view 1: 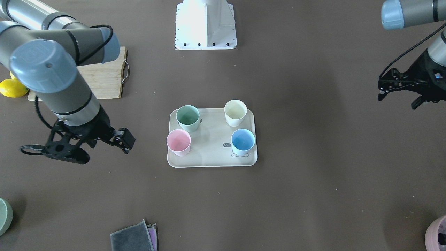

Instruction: Place all cups on tray

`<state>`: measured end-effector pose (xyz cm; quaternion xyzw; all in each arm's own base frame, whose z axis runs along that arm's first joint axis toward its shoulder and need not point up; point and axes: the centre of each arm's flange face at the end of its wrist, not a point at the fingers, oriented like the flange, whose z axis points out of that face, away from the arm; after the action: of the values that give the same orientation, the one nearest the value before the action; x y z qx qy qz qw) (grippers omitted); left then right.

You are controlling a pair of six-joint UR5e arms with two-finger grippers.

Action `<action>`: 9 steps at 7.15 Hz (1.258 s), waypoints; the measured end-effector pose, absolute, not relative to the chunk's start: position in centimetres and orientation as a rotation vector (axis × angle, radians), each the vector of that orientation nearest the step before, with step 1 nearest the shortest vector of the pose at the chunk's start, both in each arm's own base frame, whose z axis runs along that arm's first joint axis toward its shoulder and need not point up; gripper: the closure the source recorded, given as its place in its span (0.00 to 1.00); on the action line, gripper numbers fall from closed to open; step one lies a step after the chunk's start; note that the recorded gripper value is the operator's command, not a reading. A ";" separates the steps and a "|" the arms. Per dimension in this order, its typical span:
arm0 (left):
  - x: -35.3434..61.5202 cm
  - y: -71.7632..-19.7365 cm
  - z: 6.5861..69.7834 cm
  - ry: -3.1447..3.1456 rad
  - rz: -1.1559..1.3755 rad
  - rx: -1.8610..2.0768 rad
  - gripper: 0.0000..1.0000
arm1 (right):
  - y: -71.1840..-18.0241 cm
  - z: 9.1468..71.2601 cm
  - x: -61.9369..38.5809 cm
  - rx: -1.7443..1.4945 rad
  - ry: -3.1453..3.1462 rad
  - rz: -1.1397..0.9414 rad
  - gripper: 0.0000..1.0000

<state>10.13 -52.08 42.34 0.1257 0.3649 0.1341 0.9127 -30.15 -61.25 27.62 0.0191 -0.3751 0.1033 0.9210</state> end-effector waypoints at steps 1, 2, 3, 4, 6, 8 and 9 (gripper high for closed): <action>5.6 -51.8 44.2 0.737 0.258 0.251 0.02 | -60.7 32.0 -23.2 0.071 -0.755 0.129 0.00; 1.0 -51.1 46.0 0.719 0.259 0.238 0.02 | -59.7 37.0 -16.6 0.093 -0.736 0.050 0.00; -3.1 -50.2 47.8 0.701 0.283 0.218 0.02 | -58.1 41.8 -11.1 0.094 -0.723 -0.002 0.00; -6.1 -48.5 50.0 0.696 0.297 0.187 0.02 | -56.1 46.5 -6.6 0.079 -0.715 -0.027 0.00; -8.3 -44.7 54.8 0.710 0.288 0.117 0.02 | -50.4 54.9 0.0 0.032 -0.696 -0.055 0.00; -8.4 -43.4 58.8 0.726 0.253 0.041 0.02 | -45.6 60.5 2.8 -0.041 -0.682 -0.029 0.00; -8.4 -43.1 60.2 0.729 0.206 0.010 0.02 | -44.6 61.4 3.6 -0.052 -0.683 -0.012 0.00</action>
<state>-8.43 -43.11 60.20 0.0049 0.3560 0.1008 0.9290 3.57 -44.64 61.39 -0.0257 -0.3349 -0.0059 0.9419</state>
